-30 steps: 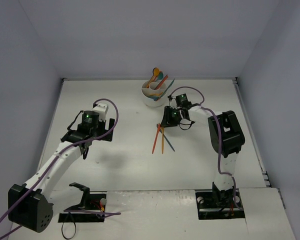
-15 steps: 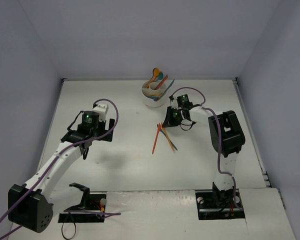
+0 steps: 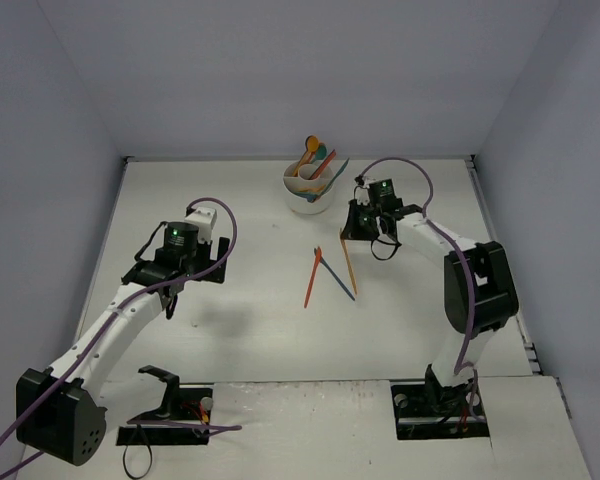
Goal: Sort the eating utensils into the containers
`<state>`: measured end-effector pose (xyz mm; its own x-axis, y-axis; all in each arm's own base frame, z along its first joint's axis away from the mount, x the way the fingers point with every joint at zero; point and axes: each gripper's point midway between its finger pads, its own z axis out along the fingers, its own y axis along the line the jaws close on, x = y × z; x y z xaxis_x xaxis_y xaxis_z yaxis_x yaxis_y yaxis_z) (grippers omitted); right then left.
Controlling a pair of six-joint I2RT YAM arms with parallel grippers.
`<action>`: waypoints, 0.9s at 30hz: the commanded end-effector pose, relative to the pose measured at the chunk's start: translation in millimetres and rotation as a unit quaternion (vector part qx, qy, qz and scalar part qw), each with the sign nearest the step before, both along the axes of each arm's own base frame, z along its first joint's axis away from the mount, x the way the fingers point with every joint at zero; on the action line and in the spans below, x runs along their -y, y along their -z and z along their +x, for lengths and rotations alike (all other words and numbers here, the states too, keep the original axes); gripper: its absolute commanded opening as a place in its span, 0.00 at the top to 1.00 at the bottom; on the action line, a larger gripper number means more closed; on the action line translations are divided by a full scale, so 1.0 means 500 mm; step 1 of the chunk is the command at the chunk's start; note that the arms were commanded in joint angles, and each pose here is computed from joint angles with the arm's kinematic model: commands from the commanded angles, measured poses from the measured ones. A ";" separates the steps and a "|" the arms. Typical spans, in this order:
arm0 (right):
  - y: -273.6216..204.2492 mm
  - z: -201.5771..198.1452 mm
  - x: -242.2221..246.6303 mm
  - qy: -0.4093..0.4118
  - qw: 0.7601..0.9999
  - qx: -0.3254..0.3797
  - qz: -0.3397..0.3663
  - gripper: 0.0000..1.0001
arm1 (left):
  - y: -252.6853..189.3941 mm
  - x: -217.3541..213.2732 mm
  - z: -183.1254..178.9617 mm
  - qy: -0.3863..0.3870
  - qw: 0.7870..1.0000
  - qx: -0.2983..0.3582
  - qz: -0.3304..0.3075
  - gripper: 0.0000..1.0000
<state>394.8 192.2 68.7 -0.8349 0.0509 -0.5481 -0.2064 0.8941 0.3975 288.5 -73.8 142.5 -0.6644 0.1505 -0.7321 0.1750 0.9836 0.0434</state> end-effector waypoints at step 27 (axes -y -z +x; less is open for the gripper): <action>-0.583 0.247 0.148 0.366 0.745 0.531 0.168 1.00 | -0.027 -0.001 0.020 -0.004 0.999 0.036 0.003 0.12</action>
